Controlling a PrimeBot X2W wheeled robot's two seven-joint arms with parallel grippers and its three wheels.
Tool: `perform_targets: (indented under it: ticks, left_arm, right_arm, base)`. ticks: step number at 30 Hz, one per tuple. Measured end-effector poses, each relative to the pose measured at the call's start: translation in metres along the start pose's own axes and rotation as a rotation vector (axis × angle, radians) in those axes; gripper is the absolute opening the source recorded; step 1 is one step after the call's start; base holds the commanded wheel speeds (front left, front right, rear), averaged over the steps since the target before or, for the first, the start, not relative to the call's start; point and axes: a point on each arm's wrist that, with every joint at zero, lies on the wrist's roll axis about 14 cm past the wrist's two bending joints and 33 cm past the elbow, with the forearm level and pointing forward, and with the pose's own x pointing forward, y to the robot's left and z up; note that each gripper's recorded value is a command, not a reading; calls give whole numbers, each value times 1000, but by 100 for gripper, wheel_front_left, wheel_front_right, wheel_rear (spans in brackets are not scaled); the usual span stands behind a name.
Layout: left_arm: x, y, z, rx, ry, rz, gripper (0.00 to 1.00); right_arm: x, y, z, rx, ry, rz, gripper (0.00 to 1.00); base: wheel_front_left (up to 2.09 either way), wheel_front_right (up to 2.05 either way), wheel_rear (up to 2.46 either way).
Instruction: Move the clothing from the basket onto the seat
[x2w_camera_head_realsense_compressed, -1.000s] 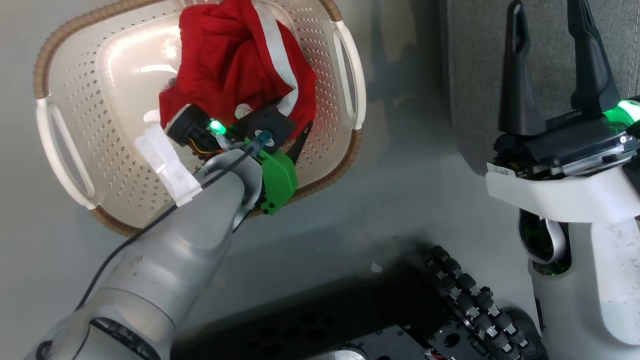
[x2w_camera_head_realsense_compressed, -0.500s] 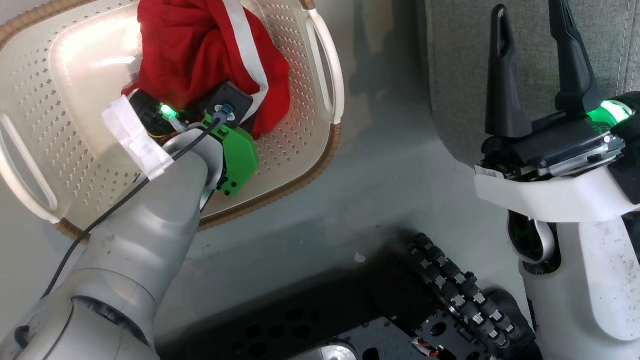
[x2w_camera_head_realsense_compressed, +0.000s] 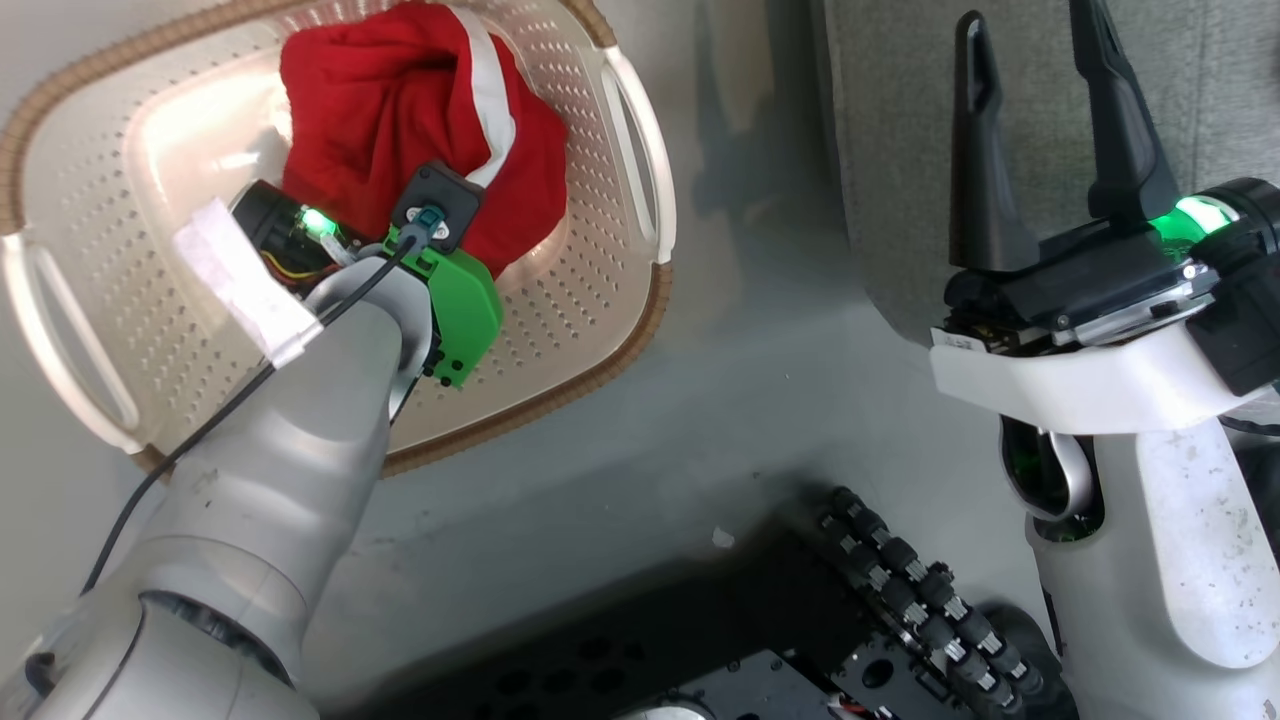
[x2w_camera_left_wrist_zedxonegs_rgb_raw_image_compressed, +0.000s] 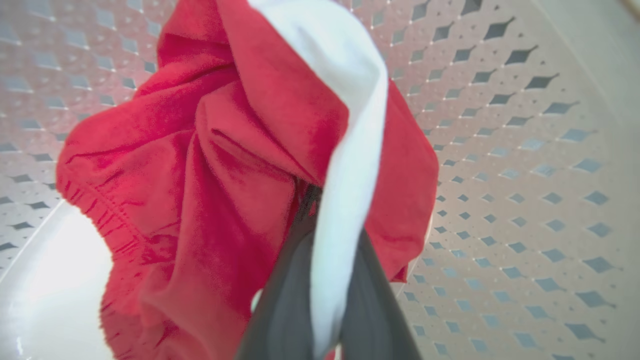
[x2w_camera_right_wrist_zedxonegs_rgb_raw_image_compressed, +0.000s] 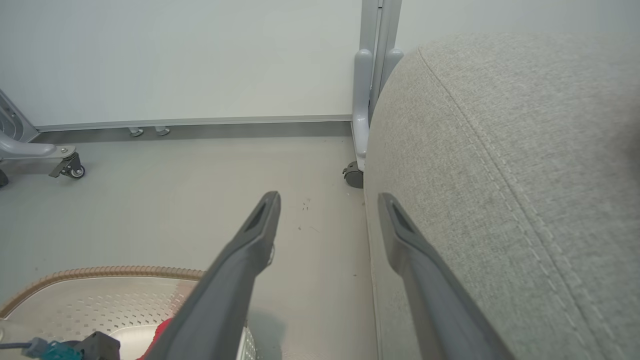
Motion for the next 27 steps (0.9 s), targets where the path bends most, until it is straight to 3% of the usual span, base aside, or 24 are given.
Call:
perform_targets:
  ticks: [16,27]
  left_arm:
    - [-75,-19,98,-92,-286,76,0]
    - [-164,-27,169,-68,-554,166,0]
  right_arm:
    - [-16,18,61,0,-85,31,100]
    - [-43,34,111,35,-151,56,100]
  base:
    - [0,0,0]
    - [0,0,0]
